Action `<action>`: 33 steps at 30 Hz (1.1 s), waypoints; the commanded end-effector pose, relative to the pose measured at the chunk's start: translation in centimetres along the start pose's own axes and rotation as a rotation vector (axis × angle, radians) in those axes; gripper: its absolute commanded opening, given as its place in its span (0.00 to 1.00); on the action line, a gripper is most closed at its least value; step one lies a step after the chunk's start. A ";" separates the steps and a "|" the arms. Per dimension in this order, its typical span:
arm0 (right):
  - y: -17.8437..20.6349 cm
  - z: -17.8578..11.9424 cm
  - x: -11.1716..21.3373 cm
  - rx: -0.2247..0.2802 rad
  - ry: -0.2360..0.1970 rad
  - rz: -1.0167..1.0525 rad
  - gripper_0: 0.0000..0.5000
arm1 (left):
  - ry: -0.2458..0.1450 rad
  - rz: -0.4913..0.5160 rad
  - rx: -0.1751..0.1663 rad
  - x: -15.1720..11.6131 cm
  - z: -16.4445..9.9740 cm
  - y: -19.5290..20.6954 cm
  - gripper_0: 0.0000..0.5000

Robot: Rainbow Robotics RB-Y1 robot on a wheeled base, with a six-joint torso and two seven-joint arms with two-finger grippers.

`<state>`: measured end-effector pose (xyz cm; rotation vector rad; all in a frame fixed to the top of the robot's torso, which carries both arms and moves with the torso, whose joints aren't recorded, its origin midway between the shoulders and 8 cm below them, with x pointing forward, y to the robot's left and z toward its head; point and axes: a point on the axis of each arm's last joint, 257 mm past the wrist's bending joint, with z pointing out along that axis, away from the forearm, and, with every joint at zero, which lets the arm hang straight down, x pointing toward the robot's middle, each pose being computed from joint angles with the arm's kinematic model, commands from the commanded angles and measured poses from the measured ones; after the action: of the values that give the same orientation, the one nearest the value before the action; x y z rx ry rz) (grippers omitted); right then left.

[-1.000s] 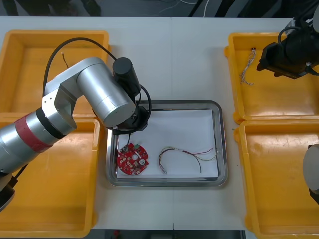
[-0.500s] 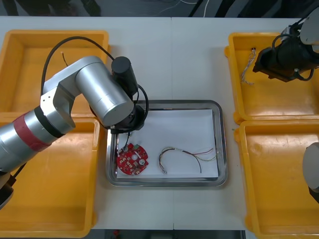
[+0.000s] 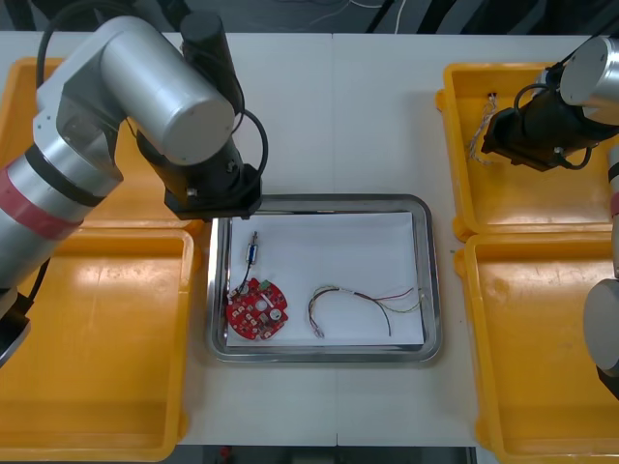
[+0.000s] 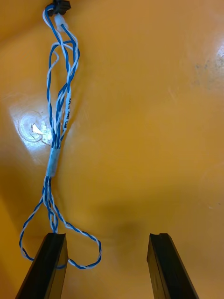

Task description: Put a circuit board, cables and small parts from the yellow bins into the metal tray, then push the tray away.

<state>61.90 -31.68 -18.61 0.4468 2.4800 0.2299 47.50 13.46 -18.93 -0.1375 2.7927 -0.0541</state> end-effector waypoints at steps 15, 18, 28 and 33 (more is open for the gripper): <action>4.2 0.1 -0.1 -0.041 -0.023 -0.021 1.00 | -0.119 -0.180 0.020 -10.3 -9.7 4.5 1.00; 4.1 0.5 0.1 -0.039 -0.028 -0.025 1.00 | -0.119 -0.182 0.010 -11.2 -9.9 5.9 1.00; 4.1 0.8 0.4 -0.036 -0.029 -0.036 0.30 | -0.097 -0.179 -0.036 -13.1 -10.1 10.2 1.00; 3.7 1.1 0.7 -0.031 -0.026 -0.042 0.00 | -0.116 -0.164 -0.034 -14.8 -9.8 11.8 1.00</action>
<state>62.56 -28.80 -19.38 0.4024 2.4709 0.2507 54.84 24.78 -10.17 -0.3764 2.7679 -0.0370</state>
